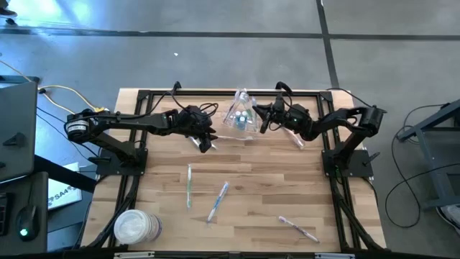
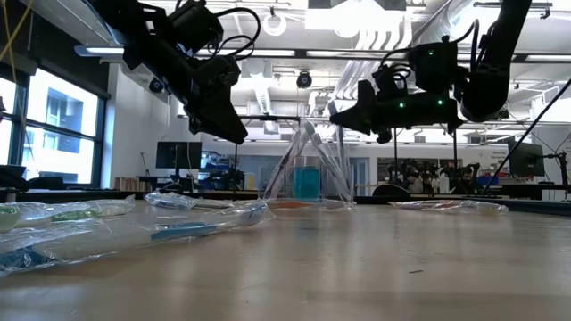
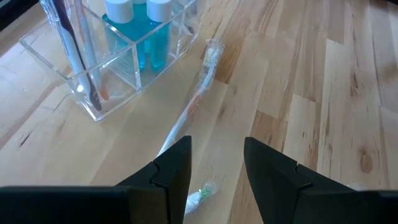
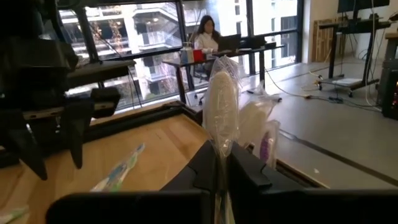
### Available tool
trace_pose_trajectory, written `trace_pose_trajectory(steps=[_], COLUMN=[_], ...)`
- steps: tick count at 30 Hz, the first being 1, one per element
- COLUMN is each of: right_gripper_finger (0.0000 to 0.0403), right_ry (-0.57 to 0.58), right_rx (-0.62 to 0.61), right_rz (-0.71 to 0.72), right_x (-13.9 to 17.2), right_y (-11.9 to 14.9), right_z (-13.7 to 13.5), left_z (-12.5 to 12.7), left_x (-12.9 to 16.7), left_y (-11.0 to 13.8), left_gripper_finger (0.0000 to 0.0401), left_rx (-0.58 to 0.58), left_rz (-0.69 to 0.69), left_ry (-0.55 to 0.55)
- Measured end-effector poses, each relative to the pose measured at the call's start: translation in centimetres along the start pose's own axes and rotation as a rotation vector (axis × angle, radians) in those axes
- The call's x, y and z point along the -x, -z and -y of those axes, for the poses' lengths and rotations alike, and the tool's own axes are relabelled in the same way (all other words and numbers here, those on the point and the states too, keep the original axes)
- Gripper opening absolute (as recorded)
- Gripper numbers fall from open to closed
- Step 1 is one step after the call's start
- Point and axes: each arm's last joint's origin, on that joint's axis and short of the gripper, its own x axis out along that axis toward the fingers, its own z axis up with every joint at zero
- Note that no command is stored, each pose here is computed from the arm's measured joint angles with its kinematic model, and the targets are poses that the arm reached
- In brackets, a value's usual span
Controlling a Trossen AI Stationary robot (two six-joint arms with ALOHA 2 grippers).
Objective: Pick & Place toothbrushing station
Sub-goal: Put the top blue toothbrush into the transparent organizer
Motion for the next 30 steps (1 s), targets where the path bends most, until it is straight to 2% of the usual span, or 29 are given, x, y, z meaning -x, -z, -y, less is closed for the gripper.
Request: trace_pose_trajectory(steps=[12,17,23,30], right_gripper_finger=[0.0017,0.0035,0.0084,0.0186], right_ry=[0.047,0.044,0.041,0.033], right_rx=[-0.021,-0.054,-0.054,-0.054], right_rz=[-0.099,-0.107,-0.106,-0.106], right_x=[0.1,0.1,0.1,0.1], right_y=[1.0,1.1,1.1,1.1], right_z=[0.2,0.2,0.2,0.1], left_z=[0.0,0.0,0.0,0.0], left_x=[0.0,0.0,0.0,0.0], left_y=[-0.1,-0.1,-0.1,0.1], left_gripper_finger=[0.0148,0.0148,0.0148,0.0148], left_rx=[-0.001,-0.001,0.0,0.004], left_rz=[0.007,0.006,0.006,-0.012], left_ry=[0.002,0.002,0.002,-0.001])
